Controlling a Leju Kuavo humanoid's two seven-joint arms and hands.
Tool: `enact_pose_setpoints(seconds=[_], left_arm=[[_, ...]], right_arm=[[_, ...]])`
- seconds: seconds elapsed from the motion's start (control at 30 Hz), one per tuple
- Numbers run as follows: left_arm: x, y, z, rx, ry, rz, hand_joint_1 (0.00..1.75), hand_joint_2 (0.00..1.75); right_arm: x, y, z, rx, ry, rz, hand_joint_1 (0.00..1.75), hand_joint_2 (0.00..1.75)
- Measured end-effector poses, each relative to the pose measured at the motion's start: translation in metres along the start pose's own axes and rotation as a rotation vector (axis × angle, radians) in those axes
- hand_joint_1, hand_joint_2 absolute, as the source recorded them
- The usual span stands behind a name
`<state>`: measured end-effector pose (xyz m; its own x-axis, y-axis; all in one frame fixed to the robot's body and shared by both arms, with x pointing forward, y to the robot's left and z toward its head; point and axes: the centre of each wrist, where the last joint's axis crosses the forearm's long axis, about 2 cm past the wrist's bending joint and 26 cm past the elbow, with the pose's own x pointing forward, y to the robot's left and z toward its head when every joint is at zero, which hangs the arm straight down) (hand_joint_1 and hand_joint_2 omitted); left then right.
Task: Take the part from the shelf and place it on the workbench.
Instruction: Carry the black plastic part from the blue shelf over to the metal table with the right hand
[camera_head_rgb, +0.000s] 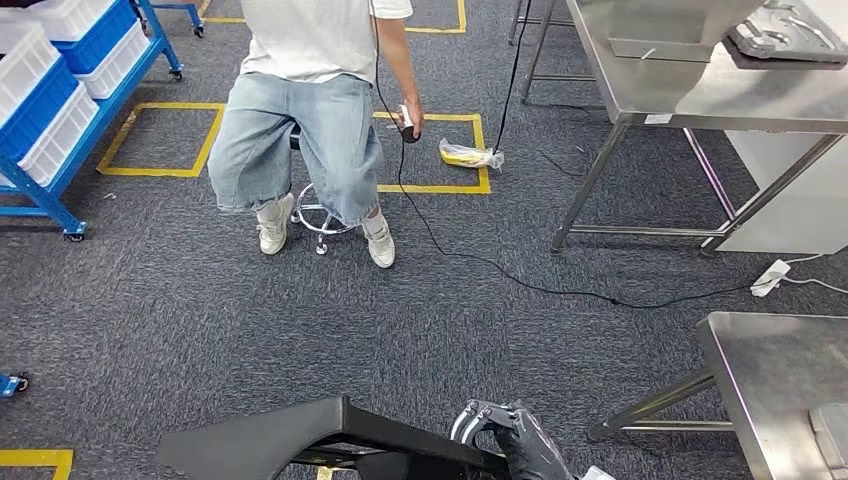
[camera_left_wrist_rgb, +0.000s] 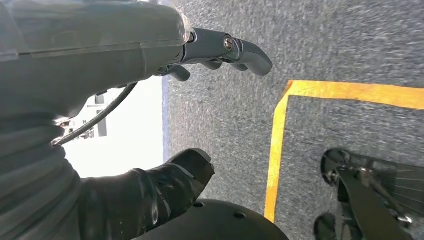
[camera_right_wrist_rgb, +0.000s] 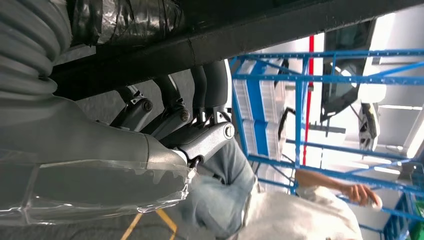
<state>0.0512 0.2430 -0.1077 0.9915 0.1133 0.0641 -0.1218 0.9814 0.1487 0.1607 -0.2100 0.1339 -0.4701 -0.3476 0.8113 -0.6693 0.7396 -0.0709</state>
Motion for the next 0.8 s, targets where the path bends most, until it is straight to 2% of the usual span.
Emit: enact_pose_setpoints(seconds=[0.33, 0.8], left_arm=[[-0.001, 0.007, -0.002, -0.004, 0.008, 0.018, 0.0, 1.75], [-0.002, 0.015, -0.004, 0.006, 0.021, 0.034, 0.0, 1.75]], right_arm=[[-0.005, 0.003, -0.019, 0.024, -0.016, -0.016, 1.75, 1.75], [-0.014, 0.012, -0.029, 0.045, -0.011, -0.047, 1.75, 1.75]])
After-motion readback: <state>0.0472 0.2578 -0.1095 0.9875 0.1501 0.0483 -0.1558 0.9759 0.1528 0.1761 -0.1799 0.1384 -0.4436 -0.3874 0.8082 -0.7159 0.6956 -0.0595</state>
